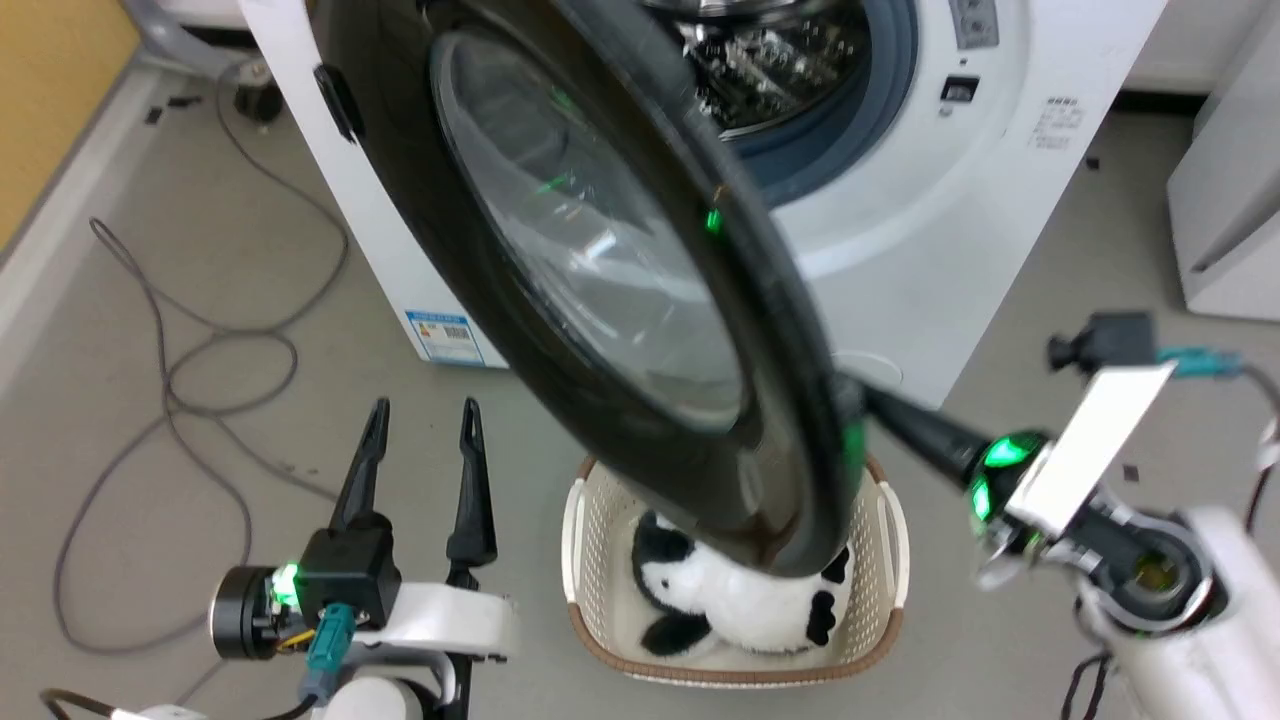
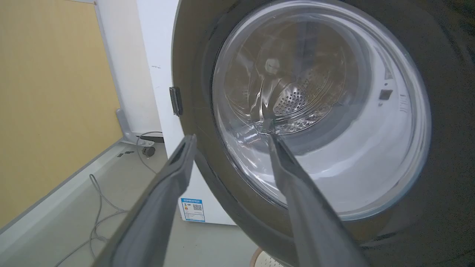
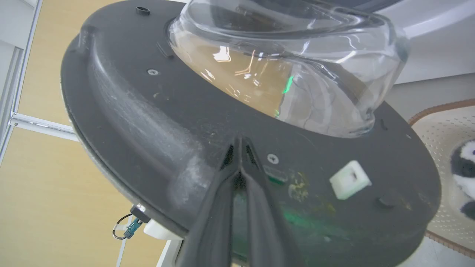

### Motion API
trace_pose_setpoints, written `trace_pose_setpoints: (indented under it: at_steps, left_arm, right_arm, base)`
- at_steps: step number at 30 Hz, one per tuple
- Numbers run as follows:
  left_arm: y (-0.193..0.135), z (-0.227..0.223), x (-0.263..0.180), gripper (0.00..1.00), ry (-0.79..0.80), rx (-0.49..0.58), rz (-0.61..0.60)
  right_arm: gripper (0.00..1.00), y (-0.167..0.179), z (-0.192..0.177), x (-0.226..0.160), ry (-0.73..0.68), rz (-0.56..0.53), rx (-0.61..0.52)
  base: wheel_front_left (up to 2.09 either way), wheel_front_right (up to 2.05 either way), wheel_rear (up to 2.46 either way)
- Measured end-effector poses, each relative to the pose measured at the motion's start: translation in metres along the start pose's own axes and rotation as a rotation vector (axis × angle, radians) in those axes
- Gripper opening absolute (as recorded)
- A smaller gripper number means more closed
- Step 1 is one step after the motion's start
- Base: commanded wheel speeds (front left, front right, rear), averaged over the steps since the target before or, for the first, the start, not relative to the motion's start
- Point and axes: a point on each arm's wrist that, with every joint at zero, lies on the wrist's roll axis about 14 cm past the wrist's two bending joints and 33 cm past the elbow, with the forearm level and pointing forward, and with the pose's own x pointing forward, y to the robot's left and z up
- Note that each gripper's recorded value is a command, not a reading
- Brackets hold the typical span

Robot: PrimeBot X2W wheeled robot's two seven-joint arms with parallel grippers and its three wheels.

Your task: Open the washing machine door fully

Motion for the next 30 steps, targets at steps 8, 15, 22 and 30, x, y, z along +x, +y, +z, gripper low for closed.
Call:
trace_pose_setpoints:
  at_steps: [8, 15, 22, 30]
  left_arm:
    - [0.007, 0.002, -0.019, 1.0, 0.006, -0.002, 0.016]
    - [0.008, 0.002, -0.025, 1.0, 0.01, -0.004, 0.015]
    - [0.01, 0.0, -0.032, 1.0, 0.019, -0.006, 0.019]
    - [0.009, 0.002, -0.036, 1.0, 0.01, 0.005, 0.007]
  right_arm:
    - [0.0, 0.021, -0.054, 0.001, 0.092, 0.05, 0.03]
    - [0.0, 0.031, -0.093, 0.005, 0.176, 0.079, 0.055]
    - [0.0, 0.041, -0.102, -0.001, 0.139, 0.097, 0.045]
    - [0.0, 0.056, -0.003, -0.044, -0.406, 0.059, -0.2]
  base:
    - [0.0, 0.0, 0.0]
    - [0.0, 0.0, 0.0]
    - [0.0, 0.0, 0.0]
    - [0.0, 0.0, 0.0]
